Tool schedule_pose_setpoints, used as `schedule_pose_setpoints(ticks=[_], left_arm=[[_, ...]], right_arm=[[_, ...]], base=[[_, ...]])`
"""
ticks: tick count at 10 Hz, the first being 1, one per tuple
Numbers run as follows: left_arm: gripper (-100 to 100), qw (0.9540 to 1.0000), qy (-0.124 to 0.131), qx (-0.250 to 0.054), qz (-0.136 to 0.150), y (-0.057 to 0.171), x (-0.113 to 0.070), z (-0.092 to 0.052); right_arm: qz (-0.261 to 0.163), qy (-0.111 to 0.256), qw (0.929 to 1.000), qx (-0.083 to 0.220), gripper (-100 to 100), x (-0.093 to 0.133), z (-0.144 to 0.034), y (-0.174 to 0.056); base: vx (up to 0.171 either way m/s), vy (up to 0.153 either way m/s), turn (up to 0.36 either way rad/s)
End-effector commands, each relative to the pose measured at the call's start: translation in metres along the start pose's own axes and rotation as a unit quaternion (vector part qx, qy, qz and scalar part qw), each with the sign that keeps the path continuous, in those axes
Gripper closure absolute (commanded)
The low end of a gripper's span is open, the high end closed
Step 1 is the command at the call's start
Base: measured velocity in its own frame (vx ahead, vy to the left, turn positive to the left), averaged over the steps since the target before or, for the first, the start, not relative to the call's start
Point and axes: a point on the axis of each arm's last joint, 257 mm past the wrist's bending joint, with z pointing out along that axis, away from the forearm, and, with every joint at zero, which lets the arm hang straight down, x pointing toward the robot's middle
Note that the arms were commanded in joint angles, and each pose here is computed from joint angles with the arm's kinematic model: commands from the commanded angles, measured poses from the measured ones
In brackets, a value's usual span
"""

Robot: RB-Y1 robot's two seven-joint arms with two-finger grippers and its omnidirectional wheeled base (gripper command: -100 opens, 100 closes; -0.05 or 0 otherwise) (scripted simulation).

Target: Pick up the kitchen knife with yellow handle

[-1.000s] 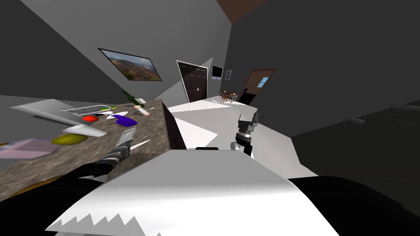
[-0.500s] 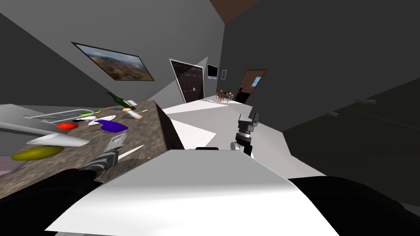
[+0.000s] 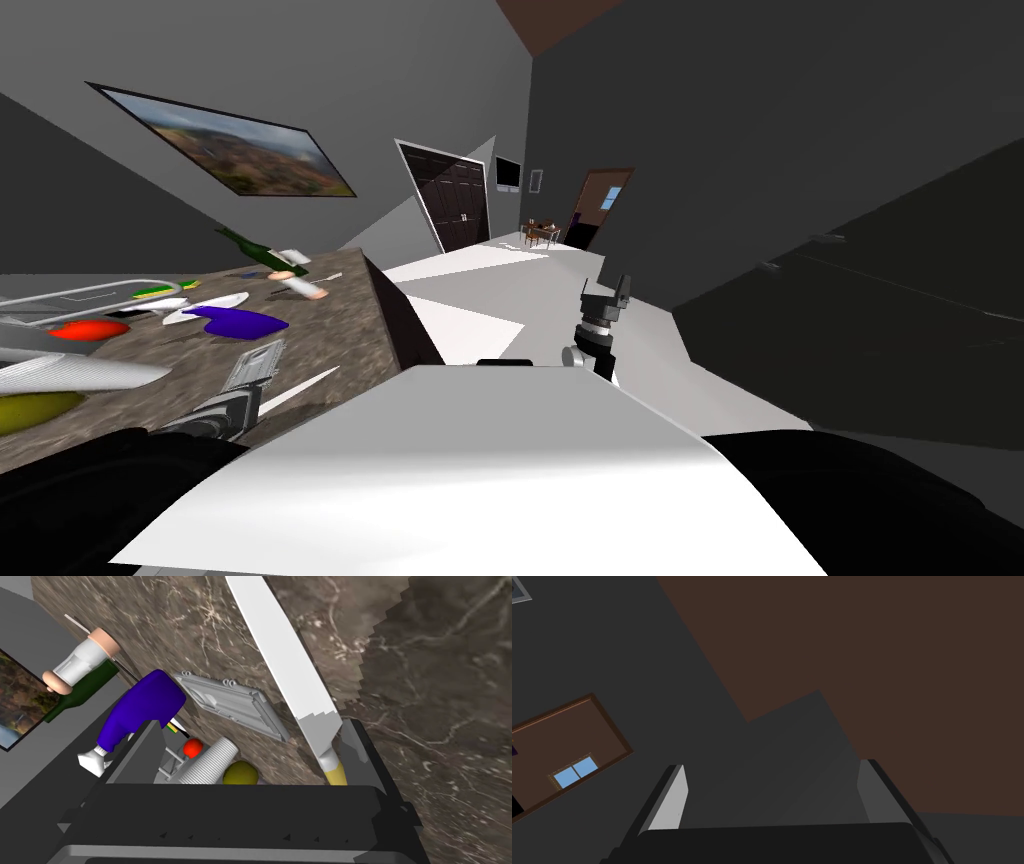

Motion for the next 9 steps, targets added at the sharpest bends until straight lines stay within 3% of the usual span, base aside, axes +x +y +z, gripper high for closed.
schedule_pose_setpoints(ticks=[1,2,3,4,5,6,9], left_arm=[[-100,0.9995,-0.004,-0.029,-0.012,0.015,-0.008,0.000],[-100,0.9981,-0.014,-0.052,-0.031,0.026,-0.024,-0.002],[-100,0.9970,-0.011,-0.067,-0.036,0.034,-0.022,-0.003],[-100,0.9943,-0.019,-0.089,-0.056,0.045,-0.036,-0.006],[-100,0.9925,-0.016,-0.104,-0.062,0.053,-0.034,-0.007],[-100,0.9882,-0.023,-0.126,-0.084,0.064,-0.045,-0.011],[-100,0.9780,-0.021,-0.172,-0.116,0.088,-0.048,-0.019]], right_arm=[[0.000,0.000,1.0000,0.000,0,0.000,0.000,0.000],[0.000,0.000,1.0000,0.000,0,0.000,0.000,0.000],[0.000,0.000,1.0000,0.000,0,0.000,0.000,0.000],[0.000,0.000,1.0000,0.000,0,0.000,0.000,0.000],[0.000,0.000,1.0000,0.000,0,0.000,0.000,0.000],[0.000,0.000,1.0000,0.000,0,0.000,0.000,0.000],[0.000,0.000,1.0000,0.000,0,0.000,0.000,0.000]], base=[[-0.005,0.029,-0.153],[-0.016,0.041,-0.194],[-0.017,0.046,-0.093],[-0.018,0.049,-0.197],[-0.015,0.045,-0.125],[-0.018,0.038,-0.193],[-0.022,0.046,-0.123]])
